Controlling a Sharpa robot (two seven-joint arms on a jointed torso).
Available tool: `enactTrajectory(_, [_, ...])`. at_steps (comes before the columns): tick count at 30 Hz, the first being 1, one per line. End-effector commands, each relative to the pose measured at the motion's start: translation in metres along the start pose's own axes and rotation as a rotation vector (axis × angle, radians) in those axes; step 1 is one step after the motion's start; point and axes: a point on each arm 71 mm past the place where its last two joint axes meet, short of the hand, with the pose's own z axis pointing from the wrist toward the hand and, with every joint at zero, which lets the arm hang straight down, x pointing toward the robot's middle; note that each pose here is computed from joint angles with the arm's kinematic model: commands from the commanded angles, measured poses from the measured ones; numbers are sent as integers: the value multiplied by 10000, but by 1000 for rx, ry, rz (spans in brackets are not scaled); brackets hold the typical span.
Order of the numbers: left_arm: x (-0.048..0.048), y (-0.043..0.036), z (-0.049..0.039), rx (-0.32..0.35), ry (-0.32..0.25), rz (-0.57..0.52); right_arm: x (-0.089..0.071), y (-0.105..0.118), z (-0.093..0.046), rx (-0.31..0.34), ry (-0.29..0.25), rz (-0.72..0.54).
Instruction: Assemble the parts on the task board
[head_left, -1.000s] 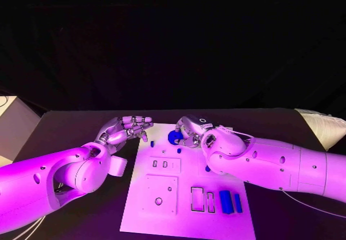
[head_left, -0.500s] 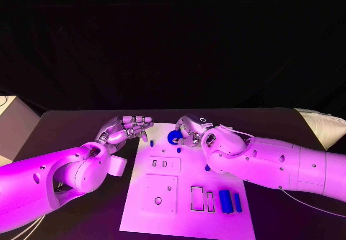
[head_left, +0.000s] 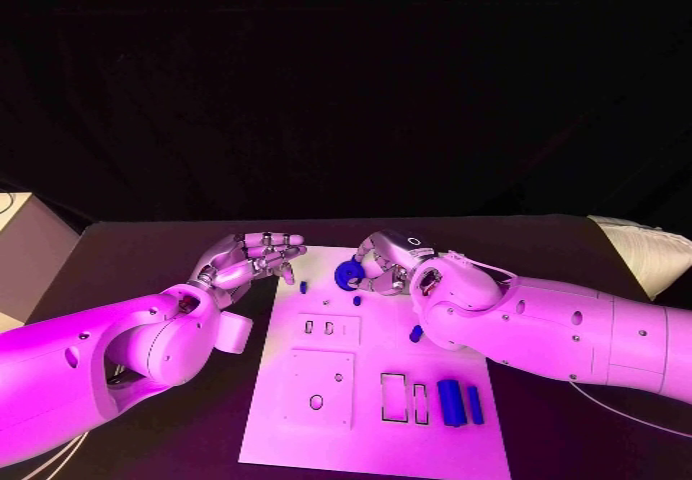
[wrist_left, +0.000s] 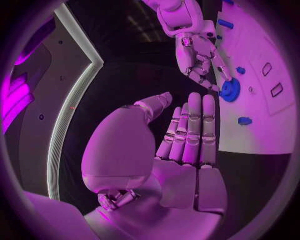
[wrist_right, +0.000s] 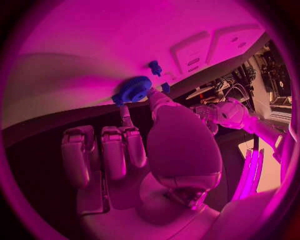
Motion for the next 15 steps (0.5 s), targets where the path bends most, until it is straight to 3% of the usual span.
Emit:
enactTrajectory(1, [27,-11,4,8,27,-3,22,23,-4,-12,19,19])
enactTrajectory(15, [30,-9,4,4,28,-3,120,15,-32,25,82,51])
